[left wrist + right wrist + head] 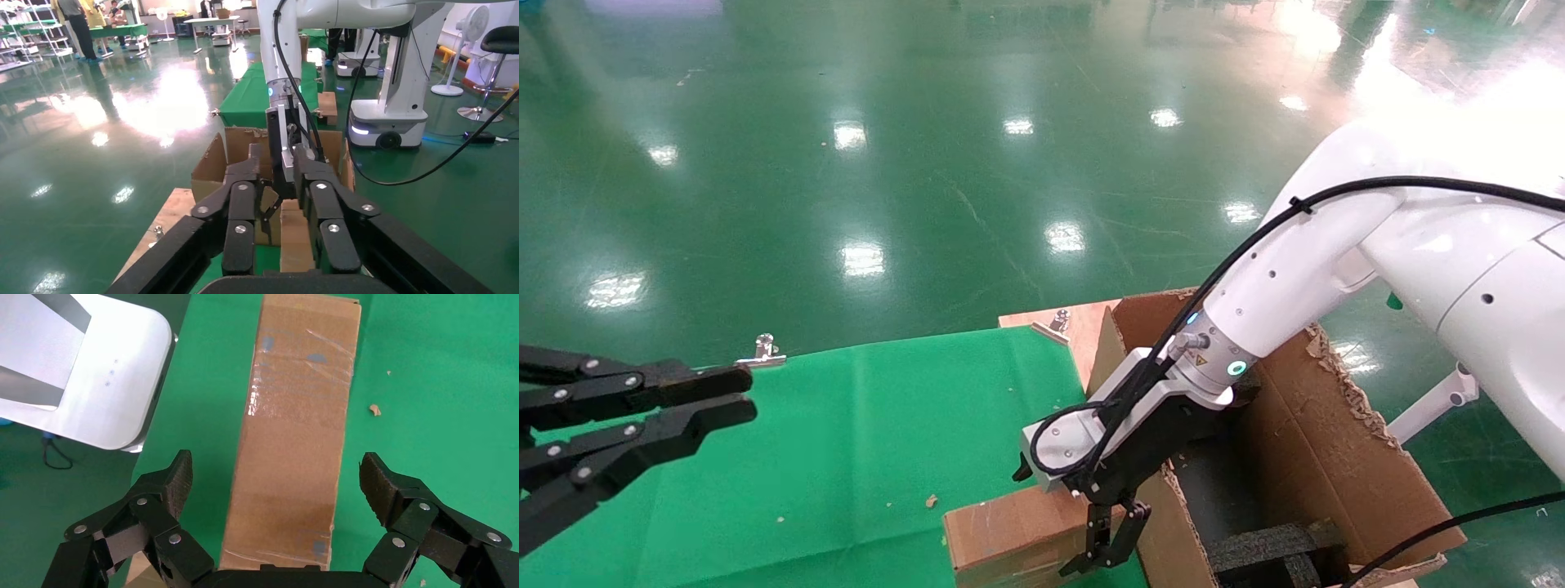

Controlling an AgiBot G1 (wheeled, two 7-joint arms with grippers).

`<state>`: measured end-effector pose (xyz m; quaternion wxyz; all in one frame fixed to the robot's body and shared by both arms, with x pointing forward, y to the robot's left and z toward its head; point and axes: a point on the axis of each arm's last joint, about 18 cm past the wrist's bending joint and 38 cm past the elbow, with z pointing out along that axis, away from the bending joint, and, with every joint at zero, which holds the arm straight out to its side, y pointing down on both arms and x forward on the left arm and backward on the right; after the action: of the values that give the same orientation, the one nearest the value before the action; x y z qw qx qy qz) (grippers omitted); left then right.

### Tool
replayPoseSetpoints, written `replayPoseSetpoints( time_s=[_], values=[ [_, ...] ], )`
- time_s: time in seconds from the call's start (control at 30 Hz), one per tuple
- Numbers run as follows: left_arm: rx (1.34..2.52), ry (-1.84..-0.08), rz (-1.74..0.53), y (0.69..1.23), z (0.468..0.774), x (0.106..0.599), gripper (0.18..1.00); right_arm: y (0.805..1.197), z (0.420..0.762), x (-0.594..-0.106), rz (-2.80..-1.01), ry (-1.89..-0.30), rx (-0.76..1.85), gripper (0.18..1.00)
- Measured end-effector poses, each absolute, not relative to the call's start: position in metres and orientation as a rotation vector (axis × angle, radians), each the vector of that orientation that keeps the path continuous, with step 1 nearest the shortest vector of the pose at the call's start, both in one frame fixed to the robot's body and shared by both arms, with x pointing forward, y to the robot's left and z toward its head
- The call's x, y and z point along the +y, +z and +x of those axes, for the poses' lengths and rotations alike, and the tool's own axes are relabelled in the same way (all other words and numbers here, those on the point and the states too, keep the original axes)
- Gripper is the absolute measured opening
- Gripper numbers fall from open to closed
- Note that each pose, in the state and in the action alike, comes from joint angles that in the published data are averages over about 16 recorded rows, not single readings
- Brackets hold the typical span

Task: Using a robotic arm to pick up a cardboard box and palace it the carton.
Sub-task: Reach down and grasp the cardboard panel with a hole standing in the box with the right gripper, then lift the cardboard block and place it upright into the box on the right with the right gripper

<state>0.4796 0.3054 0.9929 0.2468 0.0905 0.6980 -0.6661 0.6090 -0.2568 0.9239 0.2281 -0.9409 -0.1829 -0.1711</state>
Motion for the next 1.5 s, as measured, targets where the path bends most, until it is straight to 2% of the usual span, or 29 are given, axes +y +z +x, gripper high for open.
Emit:
replayPoseSetpoints(
  time_s=[0.17, 0.5, 0.93, 1.13, 1.3, 1.5],
  values=[
    [1.903, -1.817, 0.247, 0.993, 0.48, 0.305, 0.312, 0.924, 0.608, -0.257, -2.586, -0.472, -0.502, 0.96],
    [1.903, -1.817, 0.247, 0.993, 0.48, 0.305, 0.499, 0.924, 0.608, -0.257, -2.581, -0.472, -0.5, 0.856],
    [1.904, -1.817, 0.247, 0.993, 0.48, 0.305, 0.773, 0.923, 0.607, -0.257, -2.579, -0.472, -0.499, 0.596],
    [1.903, -1.817, 0.247, 0.993, 0.48, 0.305, 0.868, 0.926, 0.607, -0.259, -2.575, -0.482, -0.49, 0.483],
    [1.903, -1.817, 0.247, 0.993, 0.48, 0.305, 0.929, 0.941, 0.604, -0.264, -2.558, -0.523, -0.48, 0.409],
    [1.903, -1.817, 0.247, 0.993, 0.48, 0.305, 0.974, 0.983, 0.596, -0.276, -2.514, -0.633, -0.479, 0.359]
  ],
)
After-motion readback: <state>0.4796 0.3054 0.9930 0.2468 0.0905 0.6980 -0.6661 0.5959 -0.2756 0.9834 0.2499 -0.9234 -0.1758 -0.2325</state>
